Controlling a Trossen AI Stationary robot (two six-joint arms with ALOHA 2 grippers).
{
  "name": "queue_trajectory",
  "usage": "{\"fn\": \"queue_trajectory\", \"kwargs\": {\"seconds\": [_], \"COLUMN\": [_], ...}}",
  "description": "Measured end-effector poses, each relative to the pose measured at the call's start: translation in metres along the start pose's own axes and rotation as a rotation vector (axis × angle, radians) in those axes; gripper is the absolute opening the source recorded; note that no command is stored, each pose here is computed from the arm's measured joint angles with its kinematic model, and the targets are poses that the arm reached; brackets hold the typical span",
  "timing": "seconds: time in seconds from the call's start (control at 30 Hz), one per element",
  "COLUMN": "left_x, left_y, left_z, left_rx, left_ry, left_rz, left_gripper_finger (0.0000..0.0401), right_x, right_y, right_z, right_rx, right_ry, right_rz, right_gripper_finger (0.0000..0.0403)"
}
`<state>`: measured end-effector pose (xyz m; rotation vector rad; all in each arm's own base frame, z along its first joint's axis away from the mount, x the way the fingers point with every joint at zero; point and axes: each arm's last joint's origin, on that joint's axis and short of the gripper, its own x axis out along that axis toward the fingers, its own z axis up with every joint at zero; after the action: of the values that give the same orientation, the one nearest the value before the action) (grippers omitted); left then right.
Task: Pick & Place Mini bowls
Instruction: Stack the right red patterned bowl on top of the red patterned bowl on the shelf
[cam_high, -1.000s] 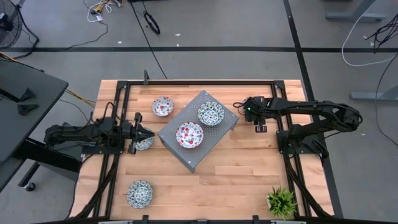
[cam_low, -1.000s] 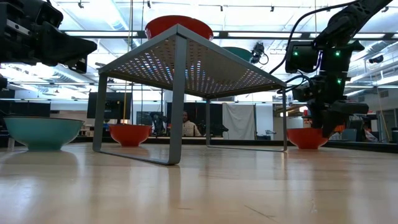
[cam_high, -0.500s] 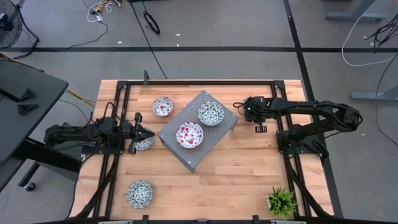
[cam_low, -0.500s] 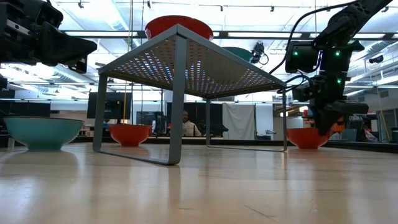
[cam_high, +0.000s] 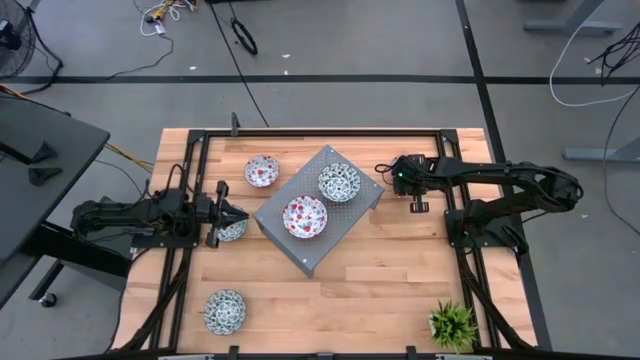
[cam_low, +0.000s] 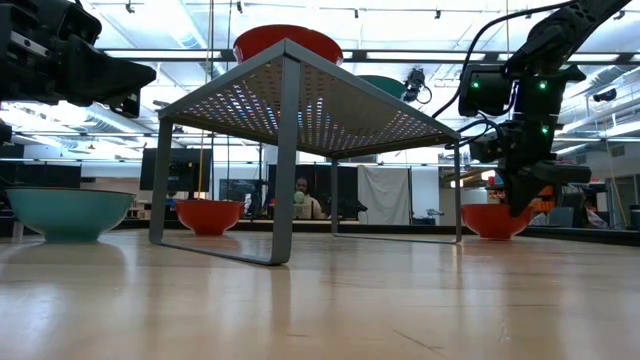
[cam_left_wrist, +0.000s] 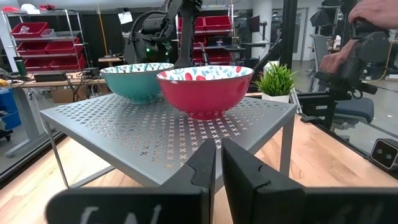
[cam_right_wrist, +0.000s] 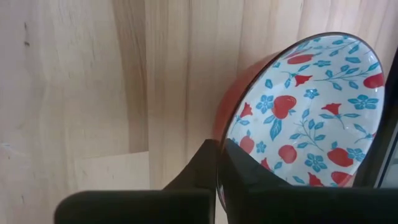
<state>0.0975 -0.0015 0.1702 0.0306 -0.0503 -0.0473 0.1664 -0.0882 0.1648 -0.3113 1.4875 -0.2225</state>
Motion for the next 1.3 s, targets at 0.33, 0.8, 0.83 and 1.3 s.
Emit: {"fn": "queue_trajectory", "kwargs": {"seconds": [0.33,0.8,0.83,1.3], "left_x": [0.0,0.0,0.0,0.0], "left_y": [0.0,0.0,0.0,0.0], "left_z": [0.0,0.0,0.0,0.0], "left_rx": [0.0,0.0,0.0,0.0], "left_ry": [0.0,0.0,0.0,0.0], "left_rz": [0.0,0.0,0.0,0.0], "left_gripper_finger": [0.003,0.003,0.003,0.003], "right_x": [-0.007,-0.062,-0.066,-0.139], "right_y": [0.0,-0.022,-0.024,-0.051], "right_z": [-0.004,0.0,0.001,0.011], "right_rx": [0.068,0.086,0.092,0.131], "right_ry": [0.013,-0.062,-0.065,-0.14], "right_rz": [0.011,-0.103,-0.114,-0.274], "right_gripper_finger": [0.0001,0.0,0.0,0.0]}}
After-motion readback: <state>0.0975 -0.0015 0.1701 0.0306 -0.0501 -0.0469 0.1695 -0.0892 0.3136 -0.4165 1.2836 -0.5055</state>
